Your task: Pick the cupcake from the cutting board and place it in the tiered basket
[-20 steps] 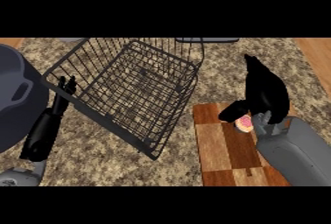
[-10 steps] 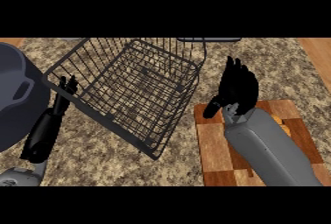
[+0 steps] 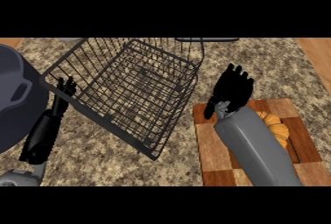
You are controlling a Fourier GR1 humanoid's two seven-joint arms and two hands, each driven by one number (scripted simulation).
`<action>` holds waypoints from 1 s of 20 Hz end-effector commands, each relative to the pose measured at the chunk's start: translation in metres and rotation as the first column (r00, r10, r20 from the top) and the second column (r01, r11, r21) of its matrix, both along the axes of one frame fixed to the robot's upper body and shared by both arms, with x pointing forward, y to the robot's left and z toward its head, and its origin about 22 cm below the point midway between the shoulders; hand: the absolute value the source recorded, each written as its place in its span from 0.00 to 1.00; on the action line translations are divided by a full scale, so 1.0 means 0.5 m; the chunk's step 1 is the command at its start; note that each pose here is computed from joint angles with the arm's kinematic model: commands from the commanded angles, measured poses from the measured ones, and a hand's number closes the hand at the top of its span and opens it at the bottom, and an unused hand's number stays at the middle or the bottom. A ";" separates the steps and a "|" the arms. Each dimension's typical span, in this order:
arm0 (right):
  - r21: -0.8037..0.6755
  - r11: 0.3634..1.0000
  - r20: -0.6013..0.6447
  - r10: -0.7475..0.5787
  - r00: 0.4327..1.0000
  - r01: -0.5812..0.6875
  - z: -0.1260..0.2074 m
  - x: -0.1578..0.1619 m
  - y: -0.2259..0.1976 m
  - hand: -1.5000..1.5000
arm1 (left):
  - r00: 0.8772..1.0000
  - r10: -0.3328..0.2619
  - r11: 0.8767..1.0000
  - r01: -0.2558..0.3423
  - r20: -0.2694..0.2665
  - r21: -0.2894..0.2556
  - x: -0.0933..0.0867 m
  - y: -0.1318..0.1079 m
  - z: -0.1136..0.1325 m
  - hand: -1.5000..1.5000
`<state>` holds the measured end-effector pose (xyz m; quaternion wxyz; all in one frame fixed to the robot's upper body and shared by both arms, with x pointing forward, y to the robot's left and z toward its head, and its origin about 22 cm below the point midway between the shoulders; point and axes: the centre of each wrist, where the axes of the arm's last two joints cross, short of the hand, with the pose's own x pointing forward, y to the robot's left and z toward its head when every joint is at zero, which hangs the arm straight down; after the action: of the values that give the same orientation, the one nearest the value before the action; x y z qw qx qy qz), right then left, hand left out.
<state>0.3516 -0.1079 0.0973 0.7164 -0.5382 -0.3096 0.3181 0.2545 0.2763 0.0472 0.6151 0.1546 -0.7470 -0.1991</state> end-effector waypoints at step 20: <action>-0.173 0.938 -0.058 -0.315 0.947 0.301 0.017 -0.043 -0.011 0.00 | 0.999 -0.038 0.999 0.039 0.024 -0.007 0.019 -0.037 0.010 0.50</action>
<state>0.3285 -0.1216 0.0873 0.7129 -0.5763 -0.2629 0.3010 0.2538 0.2770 0.0484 0.6158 0.1543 -0.7474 -0.1957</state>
